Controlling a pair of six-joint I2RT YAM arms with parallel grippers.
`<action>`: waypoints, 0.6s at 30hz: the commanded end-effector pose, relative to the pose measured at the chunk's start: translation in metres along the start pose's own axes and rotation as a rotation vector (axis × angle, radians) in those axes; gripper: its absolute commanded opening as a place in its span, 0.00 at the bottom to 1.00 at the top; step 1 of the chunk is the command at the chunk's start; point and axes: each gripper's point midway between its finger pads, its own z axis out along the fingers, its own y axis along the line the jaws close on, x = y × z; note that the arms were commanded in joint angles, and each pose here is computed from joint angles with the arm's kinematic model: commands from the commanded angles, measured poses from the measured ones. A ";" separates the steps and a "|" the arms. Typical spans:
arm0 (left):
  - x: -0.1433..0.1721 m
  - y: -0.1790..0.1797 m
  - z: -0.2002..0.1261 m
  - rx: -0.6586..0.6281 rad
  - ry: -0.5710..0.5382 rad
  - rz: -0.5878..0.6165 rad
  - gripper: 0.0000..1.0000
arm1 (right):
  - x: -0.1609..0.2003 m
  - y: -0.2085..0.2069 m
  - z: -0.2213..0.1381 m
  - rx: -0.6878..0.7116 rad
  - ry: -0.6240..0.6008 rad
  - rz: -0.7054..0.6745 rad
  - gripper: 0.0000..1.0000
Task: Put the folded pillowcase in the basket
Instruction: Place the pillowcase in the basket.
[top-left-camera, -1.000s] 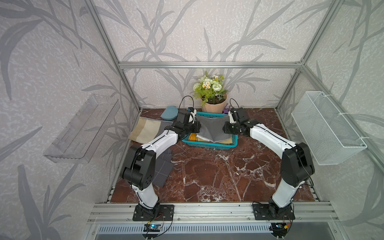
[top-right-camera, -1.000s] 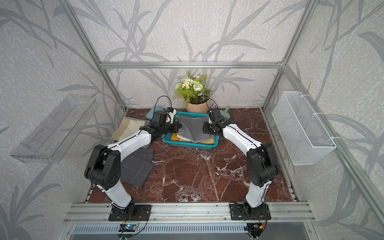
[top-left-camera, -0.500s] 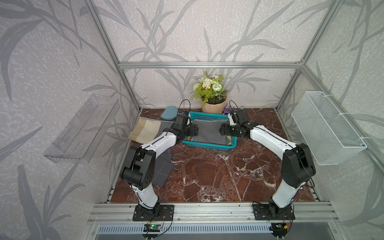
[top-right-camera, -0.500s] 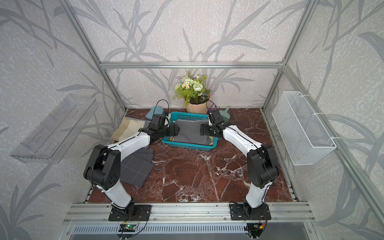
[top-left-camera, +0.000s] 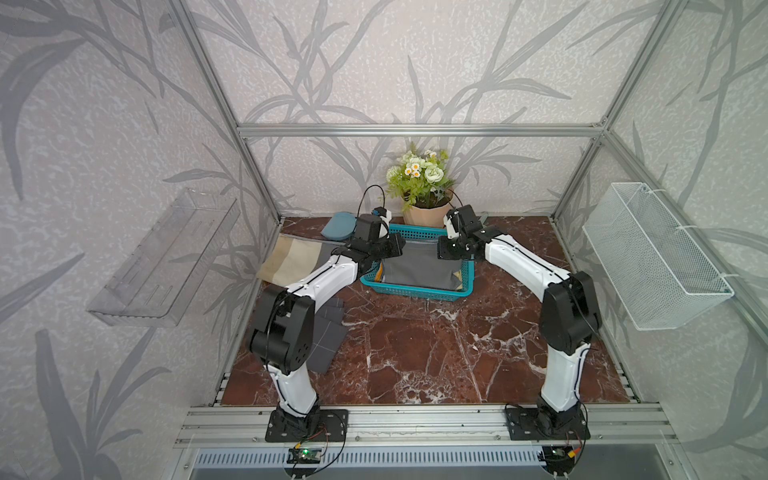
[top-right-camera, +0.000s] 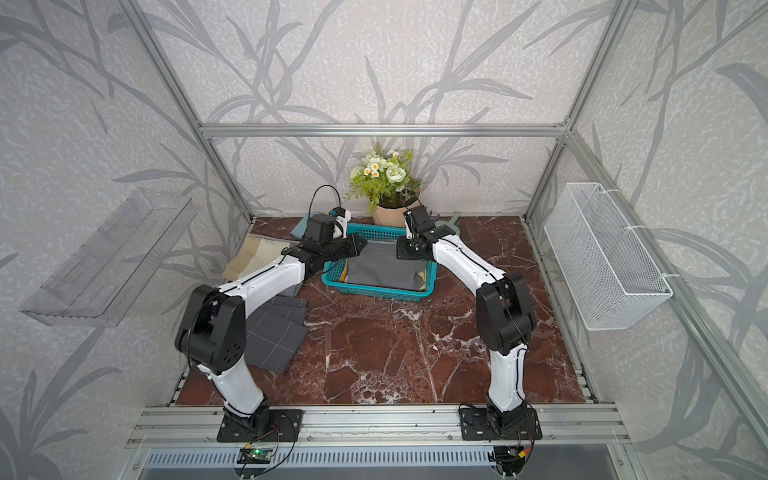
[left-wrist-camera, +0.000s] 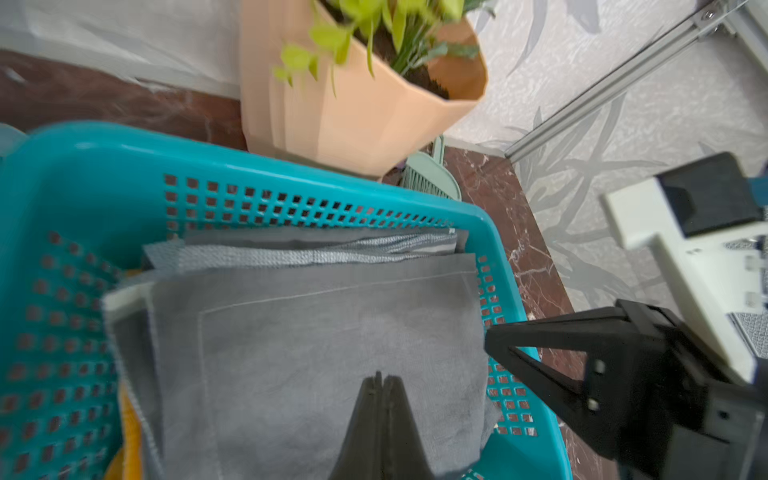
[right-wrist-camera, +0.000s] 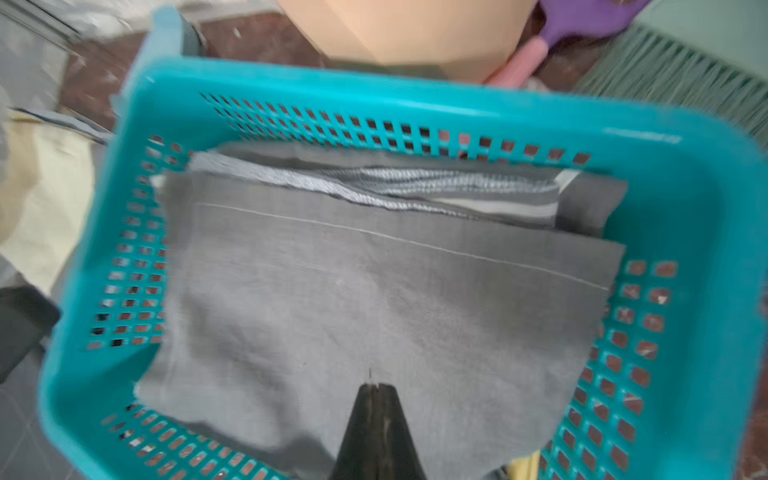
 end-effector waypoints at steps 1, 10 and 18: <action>0.034 0.019 0.022 -0.026 0.089 -0.043 0.00 | 0.016 -0.010 0.013 0.058 0.088 0.018 0.00; 0.077 0.100 0.040 -0.253 0.168 -0.085 0.00 | 0.046 -0.046 0.046 0.221 0.203 0.031 0.00; 0.064 0.125 0.030 -0.314 0.142 -0.062 0.00 | 0.042 -0.059 0.049 0.254 0.191 0.013 0.08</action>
